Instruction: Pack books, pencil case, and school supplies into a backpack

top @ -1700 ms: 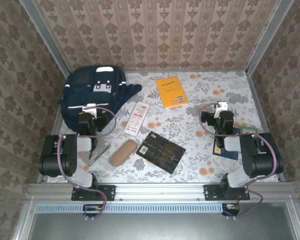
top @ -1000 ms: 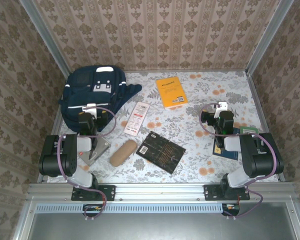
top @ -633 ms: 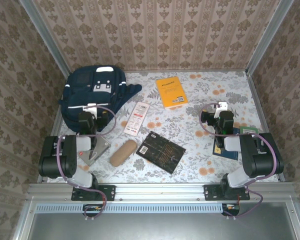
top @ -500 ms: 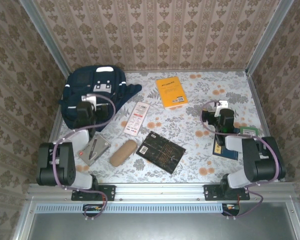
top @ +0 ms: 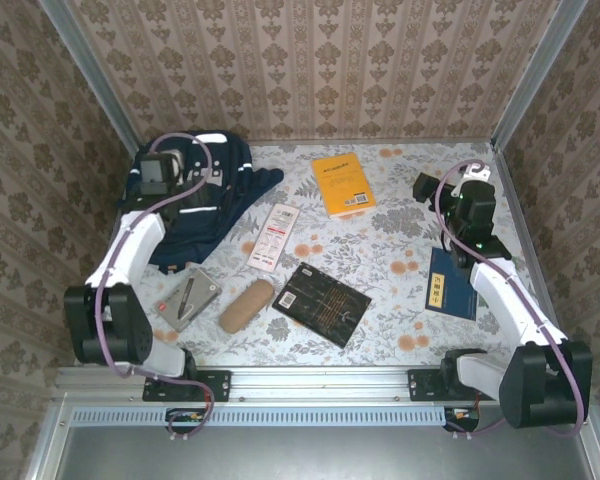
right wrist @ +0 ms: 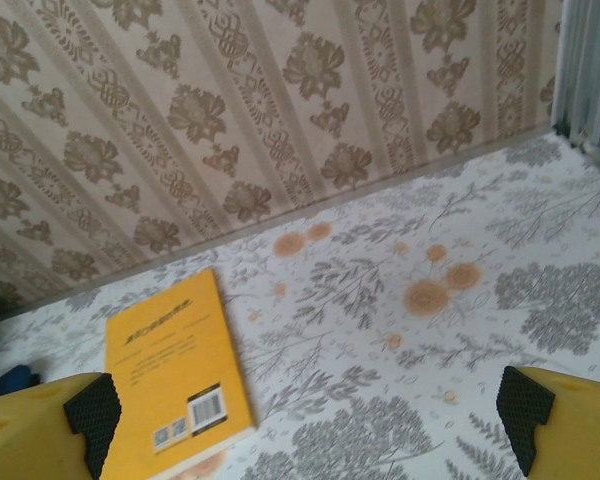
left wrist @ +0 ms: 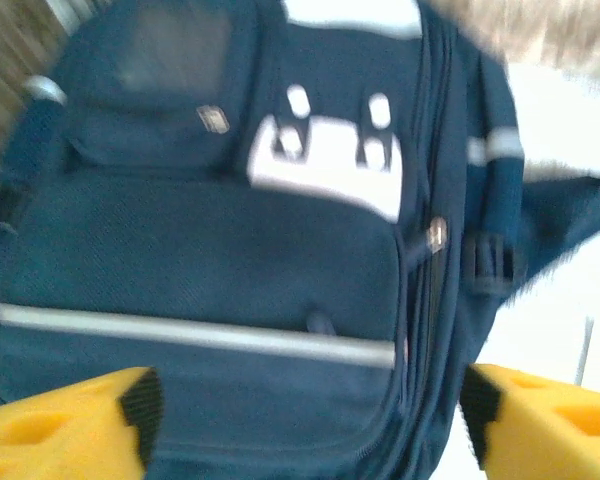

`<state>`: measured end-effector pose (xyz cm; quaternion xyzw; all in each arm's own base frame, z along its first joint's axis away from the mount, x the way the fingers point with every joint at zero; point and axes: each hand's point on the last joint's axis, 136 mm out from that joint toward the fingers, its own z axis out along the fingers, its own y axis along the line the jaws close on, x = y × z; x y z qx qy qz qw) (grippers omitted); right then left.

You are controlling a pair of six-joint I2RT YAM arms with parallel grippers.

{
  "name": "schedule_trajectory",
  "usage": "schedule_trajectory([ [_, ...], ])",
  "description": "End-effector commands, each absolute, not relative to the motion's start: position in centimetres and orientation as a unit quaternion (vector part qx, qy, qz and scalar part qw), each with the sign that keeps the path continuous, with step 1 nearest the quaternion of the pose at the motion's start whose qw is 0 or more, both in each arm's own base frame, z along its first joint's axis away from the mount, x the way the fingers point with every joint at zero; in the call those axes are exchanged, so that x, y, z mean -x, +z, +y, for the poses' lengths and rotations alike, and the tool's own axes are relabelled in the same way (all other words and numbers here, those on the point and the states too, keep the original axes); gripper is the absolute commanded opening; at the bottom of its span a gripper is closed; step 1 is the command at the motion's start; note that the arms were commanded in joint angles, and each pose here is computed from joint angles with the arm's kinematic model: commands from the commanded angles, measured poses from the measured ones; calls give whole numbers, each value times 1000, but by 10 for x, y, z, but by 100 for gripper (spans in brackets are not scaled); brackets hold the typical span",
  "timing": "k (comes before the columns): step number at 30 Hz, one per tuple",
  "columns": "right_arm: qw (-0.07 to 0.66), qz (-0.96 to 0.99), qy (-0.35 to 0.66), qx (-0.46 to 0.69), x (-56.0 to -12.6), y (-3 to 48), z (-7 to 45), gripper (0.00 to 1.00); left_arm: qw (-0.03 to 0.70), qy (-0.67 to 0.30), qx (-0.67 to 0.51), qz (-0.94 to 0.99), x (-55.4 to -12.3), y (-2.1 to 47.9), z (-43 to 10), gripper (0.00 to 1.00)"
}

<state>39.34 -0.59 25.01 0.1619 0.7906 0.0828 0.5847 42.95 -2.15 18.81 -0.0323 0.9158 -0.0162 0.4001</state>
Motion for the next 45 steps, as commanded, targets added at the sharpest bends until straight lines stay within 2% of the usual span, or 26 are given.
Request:
schedule_trajectory([
  [1,541,820,126,-139,-381,243,25,100,318,-6,-51,947,-414,154,-49,72],
  [9,506,849,142,-46,-371,238,95,100,257,53,-139,955,-438,113,-90,68],
  [17,495,854,158,-34,-364,236,113,100,186,99,-165,963,-452,62,-93,59],
  [22,487,858,163,-28,-362,233,120,100,163,121,-173,964,-458,43,-95,38],
  [26,482,859,167,-30,-363,231,123,100,174,131,-171,961,-463,51,-96,0],
  [32,476,861,177,-32,-365,227,130,100,237,132,-185,945,-478,105,-109,0],
  [36,468,863,186,-35,-367,223,136,100,273,99,-206,935,-480,138,-134,0],
  [45,448,871,201,-26,-371,212,160,100,309,69,-258,913,-463,167,-186,0],
])
